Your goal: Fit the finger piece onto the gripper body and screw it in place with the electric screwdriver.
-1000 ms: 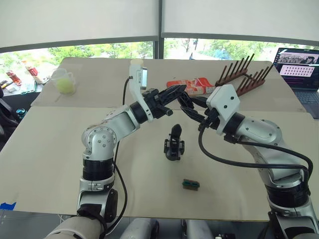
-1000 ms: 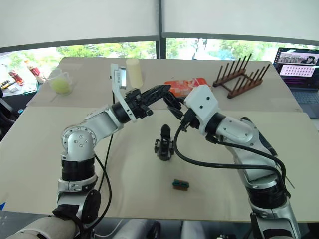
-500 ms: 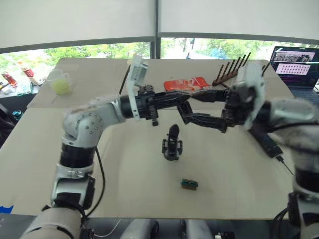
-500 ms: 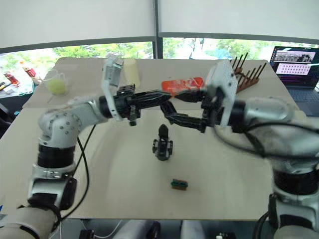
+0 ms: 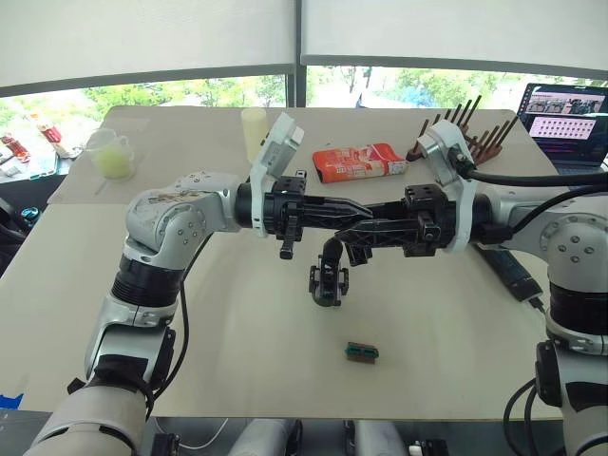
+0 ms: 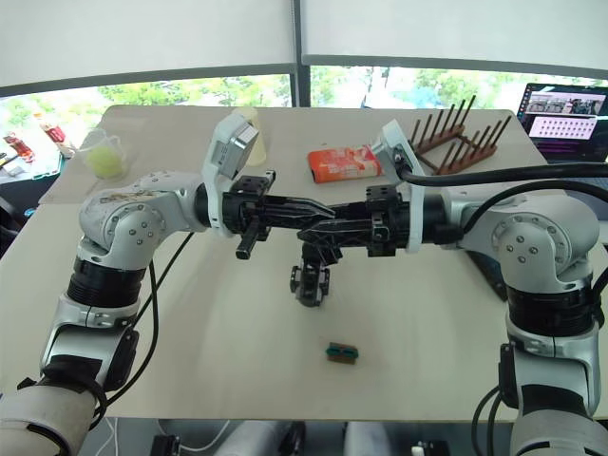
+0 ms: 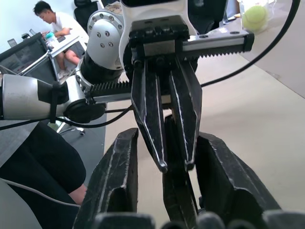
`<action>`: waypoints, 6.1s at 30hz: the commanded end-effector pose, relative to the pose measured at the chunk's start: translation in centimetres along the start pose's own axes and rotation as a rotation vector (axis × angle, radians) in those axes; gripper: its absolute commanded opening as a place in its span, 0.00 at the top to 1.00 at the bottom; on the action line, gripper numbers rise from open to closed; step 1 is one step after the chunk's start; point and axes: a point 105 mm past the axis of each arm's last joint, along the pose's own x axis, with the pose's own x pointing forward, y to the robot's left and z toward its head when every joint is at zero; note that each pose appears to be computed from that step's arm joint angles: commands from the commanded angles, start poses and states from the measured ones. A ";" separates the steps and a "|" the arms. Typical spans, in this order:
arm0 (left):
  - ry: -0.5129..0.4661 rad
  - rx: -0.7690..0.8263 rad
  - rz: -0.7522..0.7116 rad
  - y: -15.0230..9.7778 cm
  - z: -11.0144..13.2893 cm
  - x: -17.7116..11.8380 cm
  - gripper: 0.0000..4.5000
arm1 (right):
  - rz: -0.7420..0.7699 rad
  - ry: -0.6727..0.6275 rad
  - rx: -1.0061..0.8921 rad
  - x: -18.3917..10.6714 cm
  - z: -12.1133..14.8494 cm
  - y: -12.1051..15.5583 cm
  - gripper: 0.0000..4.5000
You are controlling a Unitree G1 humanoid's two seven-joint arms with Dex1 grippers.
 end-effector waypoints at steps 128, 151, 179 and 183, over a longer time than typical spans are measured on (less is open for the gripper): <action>0.236 0.227 0.249 4.4 -16.7 -0.1 0.49 | 0.102 0.053 -0.227 2.3 -11.3 -3.0 0.93; 0.225 0.234 0.259 4.5 -16.4 0.0 0.49 | 0.040 0.182 -0.027 1.5 -16.0 -3.7 0.93; 0.221 0.242 0.250 4.8 -16.2 0.7 0.49 | 0.014 0.495 0.026 2.0 -16.6 -3.4 0.93; 0.217 0.239 0.257 4.9 -16.1 0.5 0.49 | -0.053 0.503 0.059 1.3 -17.3 -4.2 0.93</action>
